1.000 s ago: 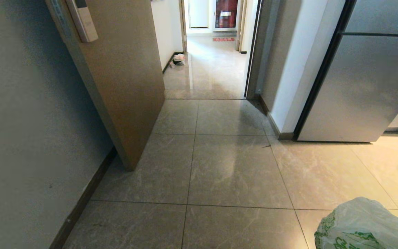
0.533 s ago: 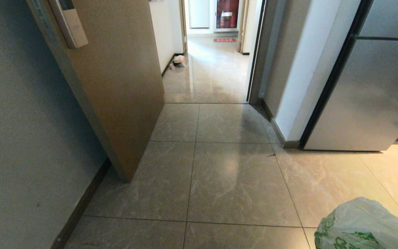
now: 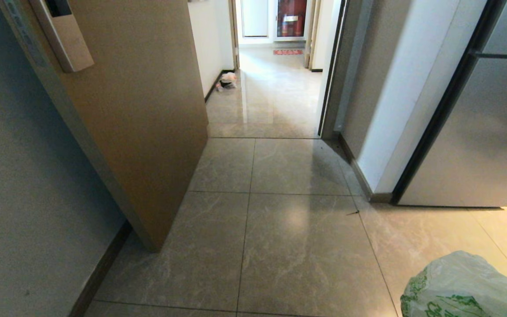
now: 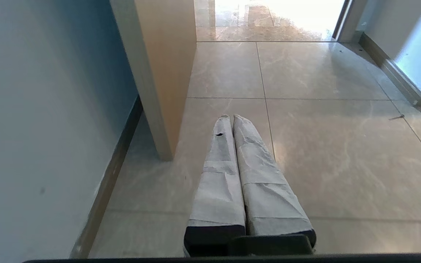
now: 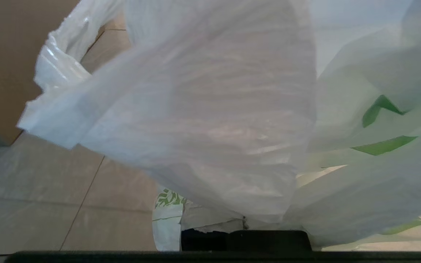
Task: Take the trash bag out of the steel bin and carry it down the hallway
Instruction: Put the trash bag at the door
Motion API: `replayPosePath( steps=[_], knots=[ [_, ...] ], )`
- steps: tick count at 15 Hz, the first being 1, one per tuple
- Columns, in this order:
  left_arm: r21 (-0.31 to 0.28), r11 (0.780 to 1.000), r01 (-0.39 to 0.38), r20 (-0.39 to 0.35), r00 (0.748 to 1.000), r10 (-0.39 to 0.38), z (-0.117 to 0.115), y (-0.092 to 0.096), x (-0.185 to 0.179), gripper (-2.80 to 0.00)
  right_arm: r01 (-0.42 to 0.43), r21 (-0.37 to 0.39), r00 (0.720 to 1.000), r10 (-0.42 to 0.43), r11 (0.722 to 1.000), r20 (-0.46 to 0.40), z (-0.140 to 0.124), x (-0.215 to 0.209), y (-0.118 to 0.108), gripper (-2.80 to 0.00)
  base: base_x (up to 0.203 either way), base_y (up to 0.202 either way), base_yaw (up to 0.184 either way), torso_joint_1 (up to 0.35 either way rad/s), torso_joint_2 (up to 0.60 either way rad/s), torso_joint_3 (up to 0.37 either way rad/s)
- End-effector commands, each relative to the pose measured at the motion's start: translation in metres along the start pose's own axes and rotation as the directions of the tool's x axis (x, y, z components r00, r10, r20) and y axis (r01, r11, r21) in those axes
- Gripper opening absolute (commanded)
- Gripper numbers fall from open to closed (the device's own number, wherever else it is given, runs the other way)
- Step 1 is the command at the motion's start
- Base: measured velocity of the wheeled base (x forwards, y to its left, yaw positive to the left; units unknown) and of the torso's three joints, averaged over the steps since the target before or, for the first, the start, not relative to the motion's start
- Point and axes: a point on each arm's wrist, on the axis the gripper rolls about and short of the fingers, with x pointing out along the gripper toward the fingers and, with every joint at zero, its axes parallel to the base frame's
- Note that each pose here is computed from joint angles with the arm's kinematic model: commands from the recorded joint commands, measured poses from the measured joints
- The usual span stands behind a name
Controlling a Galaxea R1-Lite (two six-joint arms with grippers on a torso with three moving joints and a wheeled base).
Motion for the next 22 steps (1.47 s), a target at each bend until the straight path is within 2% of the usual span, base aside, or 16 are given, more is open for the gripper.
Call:
replayPosePath(
  steps=[1, 22],
  knots=[
    [-0.001, 1.0, 0.0, -0.001, 1.0, 0.0, 0.0, 0.0, 0.0001, -2.8, 0.001, -0.001, 0.999, -0.001, 1.0, 0.038, -0.0011, -0.0028, 0.0001, -2.8, 0.192, 0.0, 0.003, 0.002, 0.0, -0.002],
    [-0.001, 1.0, 0.0, -0.001, 1.0, 0.0, 0.0, 0.0, 0.0001, -2.8, 0.001, -0.001, 0.999, -0.001, 1.0, 0.038, -0.0011, -0.0029, 0.0001, -2.8, 0.192, 0.0, 0.001, 0.003, 0.0, 0.002]
  ],
)
